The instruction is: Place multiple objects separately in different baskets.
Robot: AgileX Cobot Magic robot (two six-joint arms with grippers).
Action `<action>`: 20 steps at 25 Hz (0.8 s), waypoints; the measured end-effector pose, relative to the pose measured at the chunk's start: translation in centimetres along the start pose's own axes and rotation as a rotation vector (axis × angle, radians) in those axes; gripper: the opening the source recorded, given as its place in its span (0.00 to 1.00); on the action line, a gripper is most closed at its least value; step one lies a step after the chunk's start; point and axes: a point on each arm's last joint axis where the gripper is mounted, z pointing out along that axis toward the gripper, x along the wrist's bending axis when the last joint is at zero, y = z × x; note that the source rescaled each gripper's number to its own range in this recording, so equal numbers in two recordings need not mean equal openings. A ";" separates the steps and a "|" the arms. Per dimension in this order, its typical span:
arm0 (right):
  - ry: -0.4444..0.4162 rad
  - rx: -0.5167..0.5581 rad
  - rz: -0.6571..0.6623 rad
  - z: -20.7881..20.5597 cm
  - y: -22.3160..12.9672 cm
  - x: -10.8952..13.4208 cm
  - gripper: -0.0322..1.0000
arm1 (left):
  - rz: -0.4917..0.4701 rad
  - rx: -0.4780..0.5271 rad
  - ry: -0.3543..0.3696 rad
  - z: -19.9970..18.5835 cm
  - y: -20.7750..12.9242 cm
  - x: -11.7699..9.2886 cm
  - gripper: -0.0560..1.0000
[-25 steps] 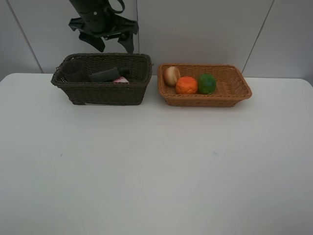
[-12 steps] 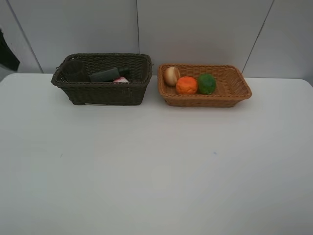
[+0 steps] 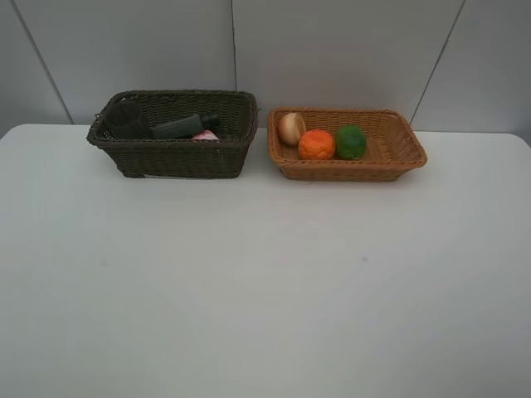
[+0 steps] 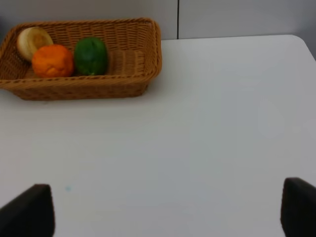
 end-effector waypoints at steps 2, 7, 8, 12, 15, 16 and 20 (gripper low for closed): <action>0.000 0.000 0.000 0.0 0.0 0.0 0.98 | 0.000 -0.022 0.001 -0.9 -1.8 -0.1 1.00; 0.000 0.000 0.000 0.0 0.0 0.0 0.98 | -0.001 -0.096 0.005 -1.8 -6.0 -0.3 1.00; 0.000 0.000 0.000 0.0 0.0 0.0 0.98 | -0.002 -0.108 0.004 -1.8 -6.8 -0.3 1.00; 0.000 0.000 0.000 0.0 0.0 0.0 0.98 | -0.013 -0.134 -0.018 -1.3 -9.1 -0.7 1.00; 0.000 0.000 0.000 0.0 0.0 0.0 0.98 | -0.019 -0.160 -0.030 -1.4 -9.8 -0.8 1.00; 0.000 0.000 0.000 0.0 0.0 0.0 0.98 | -0.019 -0.174 -0.029 -1.6 -10.0 -0.8 1.00; 0.000 0.000 0.000 0.0 0.0 0.0 0.98 | -0.019 -0.249 -0.028 -2.4 -10.8 -0.9 1.00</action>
